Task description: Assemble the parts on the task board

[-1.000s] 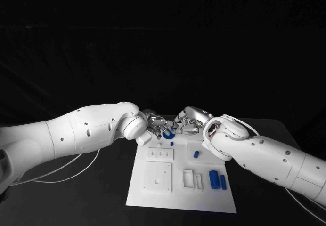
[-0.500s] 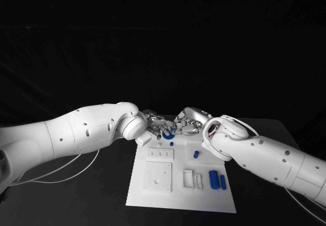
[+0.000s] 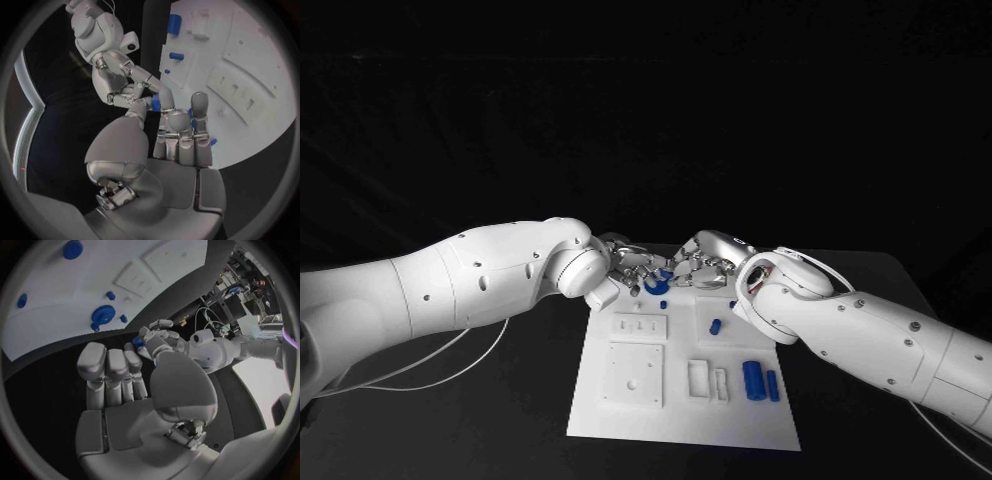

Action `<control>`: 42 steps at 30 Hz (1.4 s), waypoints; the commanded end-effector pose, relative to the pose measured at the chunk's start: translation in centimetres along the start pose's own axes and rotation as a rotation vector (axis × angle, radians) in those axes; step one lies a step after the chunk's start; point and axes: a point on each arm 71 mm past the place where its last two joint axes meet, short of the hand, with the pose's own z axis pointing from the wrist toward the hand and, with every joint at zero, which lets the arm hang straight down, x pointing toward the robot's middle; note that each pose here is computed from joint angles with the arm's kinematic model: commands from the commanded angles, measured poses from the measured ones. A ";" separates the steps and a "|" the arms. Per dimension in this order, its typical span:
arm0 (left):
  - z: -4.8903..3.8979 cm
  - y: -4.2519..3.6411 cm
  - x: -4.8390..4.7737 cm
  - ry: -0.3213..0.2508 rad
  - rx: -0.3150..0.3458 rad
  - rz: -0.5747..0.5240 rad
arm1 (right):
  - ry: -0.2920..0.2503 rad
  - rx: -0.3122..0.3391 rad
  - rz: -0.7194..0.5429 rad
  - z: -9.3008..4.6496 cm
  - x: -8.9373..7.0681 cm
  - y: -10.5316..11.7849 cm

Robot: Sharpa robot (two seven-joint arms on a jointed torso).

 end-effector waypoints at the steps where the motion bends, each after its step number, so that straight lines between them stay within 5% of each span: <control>1: 0.02 0.06 0.03 -0.008 0.022 -0.005 | -0.034 -0.021 0.027 -0.2 -0.3 -0.1; 13: -0.08 0.94 -0.54 -0.068 0.010 0.042 | -0.044 -0.097 0.126 -2.4 -1.1 -1.8; 23: -0.19 2.11 -0.65 -0.168 -0.016 0.231 | -0.156 -0.042 0.287 -4.0 -4.9 -5.3; 35: 1.02 4.48 1.05 -0.203 -0.084 0.315 | -0.282 -0.015 0.319 -2.0 -10.6 -5.2; 42: 1.40 5.24 1.64 -0.210 -0.106 0.349 | -0.314 0.005 0.298 -0.8 -12.3 -5.1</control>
